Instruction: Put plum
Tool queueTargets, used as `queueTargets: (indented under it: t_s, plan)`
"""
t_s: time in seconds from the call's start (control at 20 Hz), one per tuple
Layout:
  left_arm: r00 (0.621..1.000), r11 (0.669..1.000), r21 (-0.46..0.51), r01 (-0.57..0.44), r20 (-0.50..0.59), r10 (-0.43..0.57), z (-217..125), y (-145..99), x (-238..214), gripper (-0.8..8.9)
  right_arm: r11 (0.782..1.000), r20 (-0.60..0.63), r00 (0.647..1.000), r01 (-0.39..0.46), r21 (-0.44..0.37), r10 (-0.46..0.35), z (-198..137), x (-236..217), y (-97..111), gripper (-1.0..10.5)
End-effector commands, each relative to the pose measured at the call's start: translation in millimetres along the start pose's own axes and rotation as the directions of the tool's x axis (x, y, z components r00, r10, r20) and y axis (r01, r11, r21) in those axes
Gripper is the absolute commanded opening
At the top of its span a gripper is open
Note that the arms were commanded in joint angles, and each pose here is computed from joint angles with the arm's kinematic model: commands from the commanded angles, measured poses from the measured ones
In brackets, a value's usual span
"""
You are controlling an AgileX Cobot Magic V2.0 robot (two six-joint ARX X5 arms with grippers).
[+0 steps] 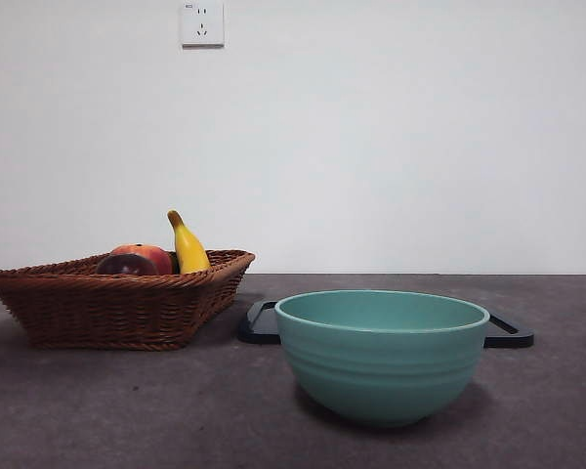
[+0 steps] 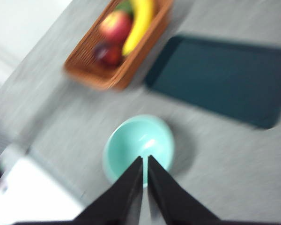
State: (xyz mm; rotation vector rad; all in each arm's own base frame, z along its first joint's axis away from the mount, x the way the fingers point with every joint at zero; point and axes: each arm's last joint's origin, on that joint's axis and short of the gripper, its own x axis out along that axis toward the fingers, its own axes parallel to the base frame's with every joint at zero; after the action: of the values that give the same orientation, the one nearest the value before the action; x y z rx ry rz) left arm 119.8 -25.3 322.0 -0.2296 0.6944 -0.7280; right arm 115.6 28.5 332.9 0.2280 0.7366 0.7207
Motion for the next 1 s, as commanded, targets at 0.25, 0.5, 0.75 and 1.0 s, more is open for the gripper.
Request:
queueTargets:
  t_s: [0.25, 0.5, 0.75, 1.0]
  plan:
    - [0.999, 0.998, 0.058, 0.018, -0.031, -0.016, 1.7, -5.1, -3.2, 0.10, 0.995, -0.092, 0.993, -0.083, -0.062, 0.077, 2.4, 11.0, 6.9, 0.1]
    - [0.999, 0.998, 0.057, 0.017, -0.032, -0.015, 1.7, -5.1, -3.2, 2.24, 0.995, -0.094, 0.993, -0.083, -0.057, 0.078, 2.4, 11.1, 6.9, 1.8]
    - [0.999, 0.998, 0.057, 0.015, -0.031, -0.013, 1.7, -5.0, -3.2, 4.42, 0.995, -0.094, 0.993, -0.083, -0.049, 0.078, 2.4, 11.1, 7.0, 4.0]
    - [0.999, 0.998, 0.058, 0.014, -0.030, -0.012, 1.9, -4.9, -3.1, 4.41, 0.995, -0.093, 0.993, -0.083, -0.050, 0.078, 2.5, 11.1, 7.0, 4.0]
